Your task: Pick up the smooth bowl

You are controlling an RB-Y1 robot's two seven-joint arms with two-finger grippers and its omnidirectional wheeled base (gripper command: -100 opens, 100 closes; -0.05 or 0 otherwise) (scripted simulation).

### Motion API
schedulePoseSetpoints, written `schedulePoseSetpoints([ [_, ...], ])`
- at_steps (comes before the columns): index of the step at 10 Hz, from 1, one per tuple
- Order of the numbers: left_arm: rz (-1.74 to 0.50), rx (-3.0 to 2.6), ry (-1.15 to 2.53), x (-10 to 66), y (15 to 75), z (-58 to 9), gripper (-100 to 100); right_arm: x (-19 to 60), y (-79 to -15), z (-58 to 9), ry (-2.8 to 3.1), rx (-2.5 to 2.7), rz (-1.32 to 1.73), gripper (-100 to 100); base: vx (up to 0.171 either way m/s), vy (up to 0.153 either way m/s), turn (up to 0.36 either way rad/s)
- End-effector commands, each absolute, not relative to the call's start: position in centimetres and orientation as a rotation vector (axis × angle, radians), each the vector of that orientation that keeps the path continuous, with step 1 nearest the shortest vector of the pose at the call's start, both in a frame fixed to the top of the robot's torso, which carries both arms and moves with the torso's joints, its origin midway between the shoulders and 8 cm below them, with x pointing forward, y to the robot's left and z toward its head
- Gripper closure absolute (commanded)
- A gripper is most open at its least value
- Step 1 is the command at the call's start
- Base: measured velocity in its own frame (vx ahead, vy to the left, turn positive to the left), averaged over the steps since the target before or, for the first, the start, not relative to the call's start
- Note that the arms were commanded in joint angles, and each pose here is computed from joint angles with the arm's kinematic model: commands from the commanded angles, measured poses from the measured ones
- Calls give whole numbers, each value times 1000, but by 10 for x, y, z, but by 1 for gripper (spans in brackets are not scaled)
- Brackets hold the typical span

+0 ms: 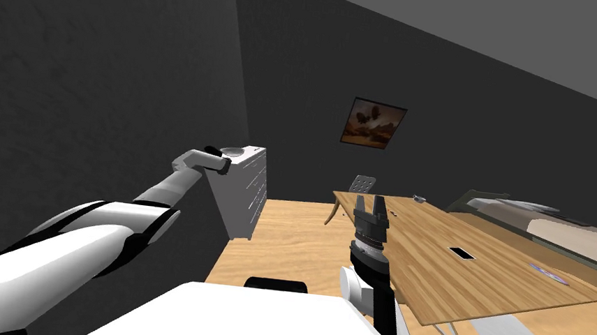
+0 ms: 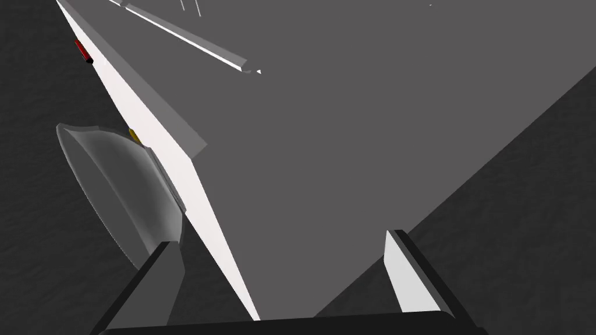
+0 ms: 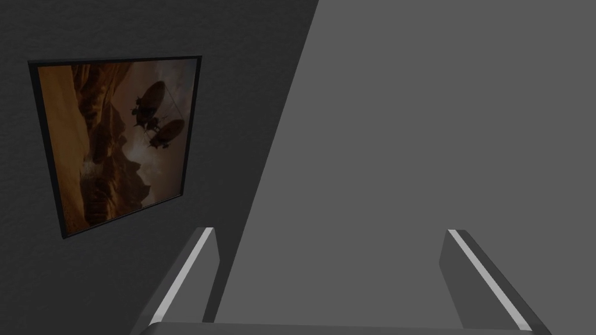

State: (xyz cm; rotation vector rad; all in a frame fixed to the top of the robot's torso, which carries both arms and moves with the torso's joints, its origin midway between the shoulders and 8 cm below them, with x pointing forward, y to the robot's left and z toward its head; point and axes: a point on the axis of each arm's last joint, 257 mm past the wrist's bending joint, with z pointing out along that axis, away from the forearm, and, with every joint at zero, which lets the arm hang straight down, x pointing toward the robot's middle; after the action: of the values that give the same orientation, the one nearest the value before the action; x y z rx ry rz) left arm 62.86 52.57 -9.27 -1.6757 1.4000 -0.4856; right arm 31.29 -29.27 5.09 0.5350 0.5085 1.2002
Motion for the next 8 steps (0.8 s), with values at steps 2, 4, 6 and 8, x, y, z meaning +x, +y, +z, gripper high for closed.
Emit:
schedulePoseSetpoints([
  [2, -437, -1744, 1373, 621, 548, -82, -100, 313, -293, 51, 509, 535, 1200, 0, 41, -17, -48],
  [4, -400, -1788, 1351, 613, 564, -68, -100, 313, -293, 51, 509, 535, 1200, 0, 29, -11, -25],
  [6, -369, -1840, 1322, 603, 580, -57, -100, 313, -293, 51, 509, 535, 1200, 0, 53, -10, -46],
  [8, -346, -1899, 1294, 594, 592, -43, -100, 313, -293, 51, 509, 535, 1200, 0, 66, 0, -44],
])
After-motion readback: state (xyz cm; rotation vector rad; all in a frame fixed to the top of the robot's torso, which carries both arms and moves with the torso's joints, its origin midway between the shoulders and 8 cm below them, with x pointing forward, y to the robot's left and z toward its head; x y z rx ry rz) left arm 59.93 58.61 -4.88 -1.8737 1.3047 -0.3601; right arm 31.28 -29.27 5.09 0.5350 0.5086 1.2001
